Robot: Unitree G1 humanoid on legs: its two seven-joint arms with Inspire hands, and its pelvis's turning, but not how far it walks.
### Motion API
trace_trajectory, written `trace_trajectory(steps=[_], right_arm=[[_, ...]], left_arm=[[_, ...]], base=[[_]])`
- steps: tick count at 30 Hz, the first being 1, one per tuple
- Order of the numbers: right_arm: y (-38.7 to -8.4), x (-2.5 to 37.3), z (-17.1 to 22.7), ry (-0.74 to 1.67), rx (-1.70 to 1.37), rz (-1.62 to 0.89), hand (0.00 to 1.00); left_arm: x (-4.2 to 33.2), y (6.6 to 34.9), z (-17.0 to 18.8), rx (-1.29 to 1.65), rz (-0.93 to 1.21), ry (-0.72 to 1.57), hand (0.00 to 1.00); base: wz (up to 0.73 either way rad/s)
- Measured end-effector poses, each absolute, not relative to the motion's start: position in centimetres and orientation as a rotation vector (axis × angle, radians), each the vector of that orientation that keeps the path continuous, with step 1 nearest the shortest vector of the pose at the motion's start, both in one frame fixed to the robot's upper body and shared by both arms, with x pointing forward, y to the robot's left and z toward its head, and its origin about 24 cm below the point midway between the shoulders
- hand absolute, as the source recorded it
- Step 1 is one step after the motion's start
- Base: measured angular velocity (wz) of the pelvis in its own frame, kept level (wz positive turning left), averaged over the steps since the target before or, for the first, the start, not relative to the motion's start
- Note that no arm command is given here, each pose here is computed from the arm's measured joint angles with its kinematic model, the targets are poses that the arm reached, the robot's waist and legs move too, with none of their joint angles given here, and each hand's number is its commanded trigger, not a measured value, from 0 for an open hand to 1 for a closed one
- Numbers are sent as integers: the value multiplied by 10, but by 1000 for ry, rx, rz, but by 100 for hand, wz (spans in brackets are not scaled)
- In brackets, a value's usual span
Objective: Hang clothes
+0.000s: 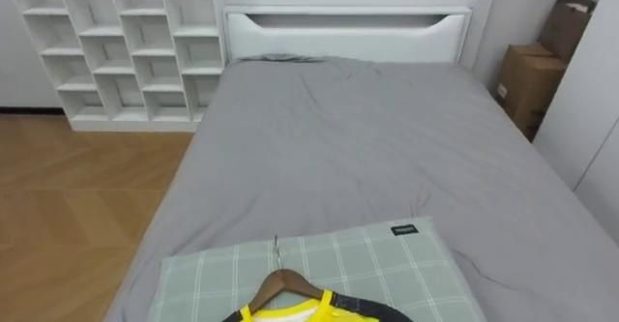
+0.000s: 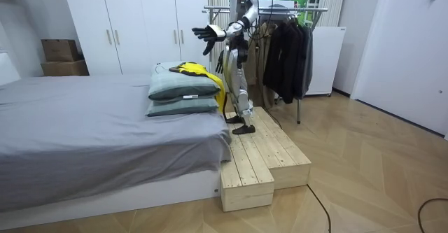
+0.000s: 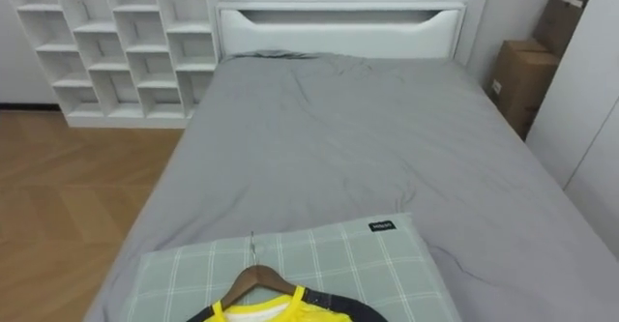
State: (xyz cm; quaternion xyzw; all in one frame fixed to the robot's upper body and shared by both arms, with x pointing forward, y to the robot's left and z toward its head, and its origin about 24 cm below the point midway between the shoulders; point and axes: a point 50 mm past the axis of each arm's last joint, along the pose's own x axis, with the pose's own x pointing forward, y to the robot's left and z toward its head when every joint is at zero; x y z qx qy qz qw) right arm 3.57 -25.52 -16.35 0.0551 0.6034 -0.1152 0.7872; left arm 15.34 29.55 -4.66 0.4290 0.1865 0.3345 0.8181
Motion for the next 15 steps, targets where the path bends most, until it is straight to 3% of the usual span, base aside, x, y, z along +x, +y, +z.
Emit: trace_trajectory(steps=[7,15], right_arm=[[-259,35,-163,1297,113,-261,0],[-269,30,-160,1302,108,-280,0]], left_arm=[[191,283,0,1033,634,120,0],[200,269,0,1053,539,93,0]], base=[[0],[-6]])
